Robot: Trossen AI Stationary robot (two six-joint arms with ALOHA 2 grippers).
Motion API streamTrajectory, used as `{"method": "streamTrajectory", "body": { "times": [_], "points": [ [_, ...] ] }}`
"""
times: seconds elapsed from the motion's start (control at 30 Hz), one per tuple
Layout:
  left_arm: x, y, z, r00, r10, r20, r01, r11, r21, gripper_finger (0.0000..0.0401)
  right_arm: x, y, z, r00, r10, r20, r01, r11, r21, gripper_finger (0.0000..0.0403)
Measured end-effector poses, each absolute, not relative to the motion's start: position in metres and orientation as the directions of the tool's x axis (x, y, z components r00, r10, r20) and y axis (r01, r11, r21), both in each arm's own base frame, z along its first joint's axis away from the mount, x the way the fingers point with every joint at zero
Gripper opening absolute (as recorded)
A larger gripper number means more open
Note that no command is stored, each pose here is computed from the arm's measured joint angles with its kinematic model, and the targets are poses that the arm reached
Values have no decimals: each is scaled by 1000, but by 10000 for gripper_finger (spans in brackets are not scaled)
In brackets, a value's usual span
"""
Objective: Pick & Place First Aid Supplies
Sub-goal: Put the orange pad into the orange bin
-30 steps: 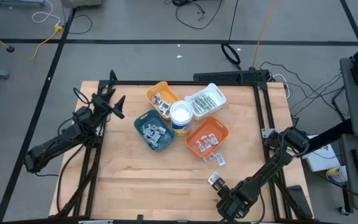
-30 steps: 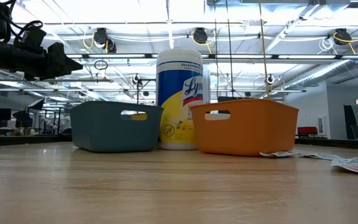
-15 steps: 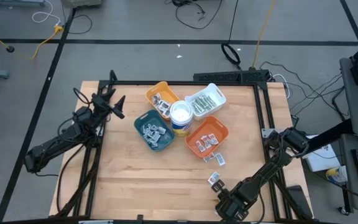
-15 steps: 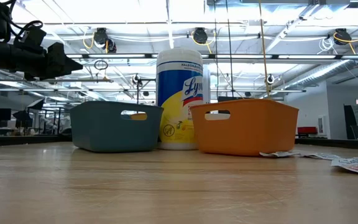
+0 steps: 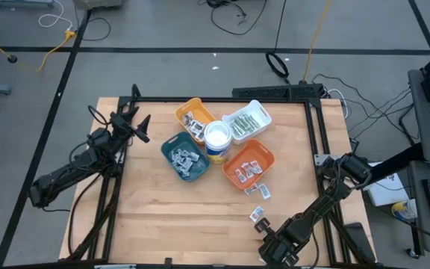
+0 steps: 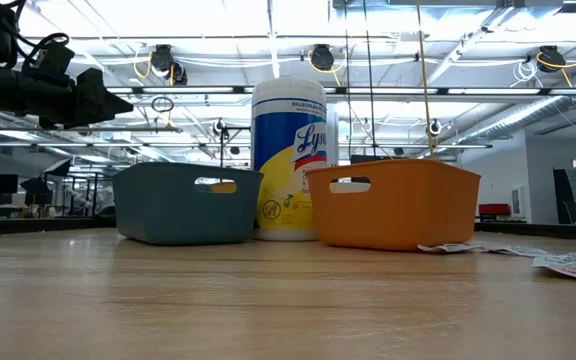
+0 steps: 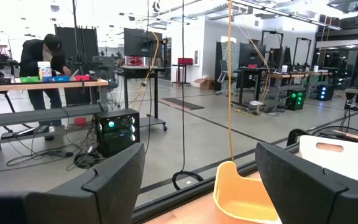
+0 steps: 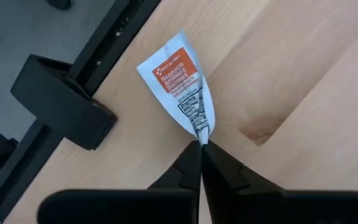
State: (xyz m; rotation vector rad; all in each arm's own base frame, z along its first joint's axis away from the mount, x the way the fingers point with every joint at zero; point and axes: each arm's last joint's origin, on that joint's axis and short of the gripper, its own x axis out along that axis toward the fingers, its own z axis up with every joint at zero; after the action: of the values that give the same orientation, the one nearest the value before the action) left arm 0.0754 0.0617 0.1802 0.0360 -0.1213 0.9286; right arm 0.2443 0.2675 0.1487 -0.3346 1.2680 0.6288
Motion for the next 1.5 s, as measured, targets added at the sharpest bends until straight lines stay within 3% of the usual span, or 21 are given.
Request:
{"method": "streamTrajectory", "body": {
  "times": [0.27, 0.43, 0.57, 0.8, 1.07, 1.5],
  "points": [
    [75, 62, 180, 593, 796, 120, -801, 599, -21, 308, 242, 258, 171, 179, 261, -949, -450, 879, 157, 1],
    [75, 62, 180, 593, 796, 120, -801, 599, -21, 308, 237, 241, 195, 231, 197, -953, -155, 974, 164, 1],
    [75, 62, 180, 593, 796, 120, -801, 599, -21, 308, 234, 228, 211, 260, 155, -953, 58, 983, 175, 1],
    [75, 62, 180, 593, 796, 120, -800, 599, -21, 308, 227, 209, 229, 243, 112, -964, 390, 898, 202, 0],
    [75, 62, 180, 593, 796, 120, -800, 599, -21, 308, 219, 187, 239, 186, 14, -982, 650, 748, 134, 0],
    [75, 62, 180, 593, 796, 120, -801, 599, -21, 308, 249, 104, 252, 149, -77, -986, 778, 624, 69, 0]
  ]
}}
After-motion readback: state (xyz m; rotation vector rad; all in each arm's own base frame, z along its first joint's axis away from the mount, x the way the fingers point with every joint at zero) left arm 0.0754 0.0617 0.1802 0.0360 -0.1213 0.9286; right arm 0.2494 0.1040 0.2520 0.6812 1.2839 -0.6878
